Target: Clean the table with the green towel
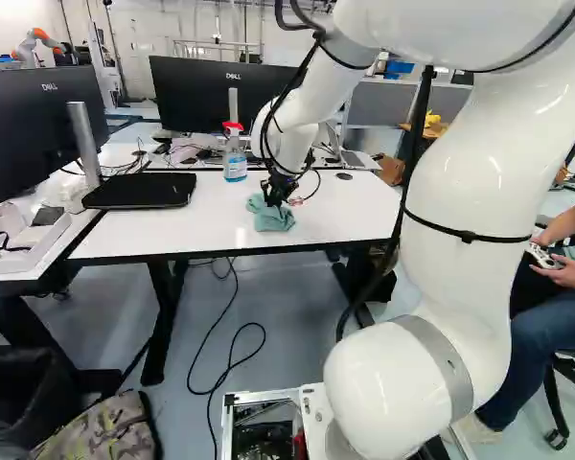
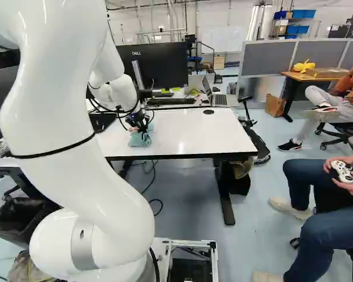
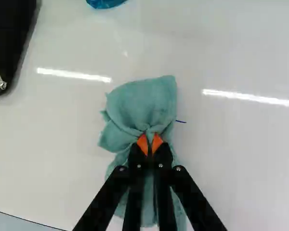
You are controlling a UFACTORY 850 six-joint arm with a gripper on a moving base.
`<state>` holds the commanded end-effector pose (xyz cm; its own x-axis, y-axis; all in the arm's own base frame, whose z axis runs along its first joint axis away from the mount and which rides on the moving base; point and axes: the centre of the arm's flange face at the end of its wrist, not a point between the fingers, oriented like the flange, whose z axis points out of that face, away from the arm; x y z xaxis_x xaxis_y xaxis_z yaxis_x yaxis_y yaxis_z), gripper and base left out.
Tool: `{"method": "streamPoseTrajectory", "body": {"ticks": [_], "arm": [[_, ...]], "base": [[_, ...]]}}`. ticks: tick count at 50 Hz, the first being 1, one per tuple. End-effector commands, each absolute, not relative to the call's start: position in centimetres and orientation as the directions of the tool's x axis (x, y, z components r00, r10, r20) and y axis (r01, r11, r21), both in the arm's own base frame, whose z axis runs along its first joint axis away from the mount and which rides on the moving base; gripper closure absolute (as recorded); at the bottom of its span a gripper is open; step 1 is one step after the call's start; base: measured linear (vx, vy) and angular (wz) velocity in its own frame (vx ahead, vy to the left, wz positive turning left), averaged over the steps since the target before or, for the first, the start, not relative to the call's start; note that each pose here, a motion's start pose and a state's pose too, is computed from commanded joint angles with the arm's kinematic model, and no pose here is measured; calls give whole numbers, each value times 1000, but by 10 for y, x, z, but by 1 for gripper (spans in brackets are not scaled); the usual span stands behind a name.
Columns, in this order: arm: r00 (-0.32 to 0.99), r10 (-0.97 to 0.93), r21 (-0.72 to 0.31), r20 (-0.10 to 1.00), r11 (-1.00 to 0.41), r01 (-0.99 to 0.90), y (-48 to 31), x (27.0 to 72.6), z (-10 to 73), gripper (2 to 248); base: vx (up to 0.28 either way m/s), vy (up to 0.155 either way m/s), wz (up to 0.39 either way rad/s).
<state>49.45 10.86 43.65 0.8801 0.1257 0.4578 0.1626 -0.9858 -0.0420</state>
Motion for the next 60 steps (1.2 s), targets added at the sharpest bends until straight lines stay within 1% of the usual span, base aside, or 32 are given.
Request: {"method": "streamPoseTrajectory", "body": {"ticks": [32,45,60], "arm": [[871,111,-43,478,-988,149,111,545,435,219],[877,79,-43,474,-993,113,90,541,435,219],[884,44,-42,465,-996,72,66,524,436,219]], "base": [[0,0,0],[0,0,0],[0,0,0]]}}
